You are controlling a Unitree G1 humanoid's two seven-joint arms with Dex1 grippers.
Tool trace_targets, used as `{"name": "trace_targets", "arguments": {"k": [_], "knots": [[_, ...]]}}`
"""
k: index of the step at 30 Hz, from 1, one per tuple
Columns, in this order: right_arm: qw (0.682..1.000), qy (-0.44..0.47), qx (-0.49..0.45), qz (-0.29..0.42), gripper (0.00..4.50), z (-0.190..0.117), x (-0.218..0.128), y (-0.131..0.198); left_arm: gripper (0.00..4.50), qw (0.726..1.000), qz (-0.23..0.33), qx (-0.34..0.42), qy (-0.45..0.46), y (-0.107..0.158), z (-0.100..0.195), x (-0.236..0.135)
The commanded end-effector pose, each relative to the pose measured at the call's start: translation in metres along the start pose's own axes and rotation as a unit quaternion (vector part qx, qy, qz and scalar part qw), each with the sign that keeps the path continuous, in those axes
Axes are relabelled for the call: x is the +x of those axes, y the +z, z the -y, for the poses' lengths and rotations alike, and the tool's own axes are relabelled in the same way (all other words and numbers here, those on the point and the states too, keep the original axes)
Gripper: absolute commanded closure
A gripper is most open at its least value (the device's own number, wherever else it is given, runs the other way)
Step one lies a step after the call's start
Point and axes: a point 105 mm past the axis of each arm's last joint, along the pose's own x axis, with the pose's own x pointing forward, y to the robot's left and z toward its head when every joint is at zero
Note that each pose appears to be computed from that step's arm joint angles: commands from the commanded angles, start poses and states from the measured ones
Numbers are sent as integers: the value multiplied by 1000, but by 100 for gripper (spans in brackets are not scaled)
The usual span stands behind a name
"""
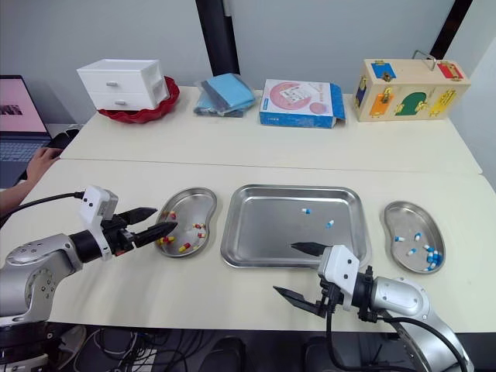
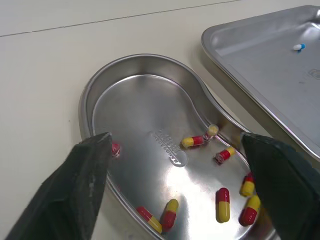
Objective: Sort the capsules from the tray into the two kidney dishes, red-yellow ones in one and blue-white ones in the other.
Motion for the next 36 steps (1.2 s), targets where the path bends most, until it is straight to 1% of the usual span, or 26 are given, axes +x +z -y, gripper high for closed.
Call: {"name": "trace_targets", "arguments": {"k": [1, 8, 11, 13, 17, 19, 22, 25, 28, 30, 36], "knots": [[1000, -10, -13, 12, 0, -1, -2, 8, 3, 999, 31, 13, -10, 19, -2, -8], [999, -37, -12, 8, 0, 5, -10, 9, 3, 998, 49, 36, 27, 30, -15, -31], [998, -59, -8, 3, 0, 11, -20, 11, 3, 997, 45, 50, 48, 28, -21, -42], [997, -78, -5, -8, 0, 16, -32, 10, 3, 996, 33, 63, 61, 21, -24, -52], [993, -113, 2, -37, 0, 26, -61, 7, 3, 994, 20, 71, 84, 7, -27, -68], [989, -132, 3, -62, 0, 32, -80, 3, 3, 993, 2, 79, 92, -7, -27, -76], [981, -158, 5, -112, 0, 40, -116, -6, 3, 992, -20, 75, 99, -32, -23, -88], [970, -187, 15, -154, 0, 48, -153, -14, 3, 992, -34, 73, 96, -47, -15, -94], [957, -216, 37, -192, 0, 55, -189, -22, 3, 993, -40, 68, 82, -54, -5, -96], [949, -226, 42, -216, 0, 57, -207, -29, 3, 994, -42, 63, 74, -57, 0, -94], [935, -230, 61, -264, 0, 53, -232, -43, 3, 996, -47, 66, 48, -59, 14, -86]]}}
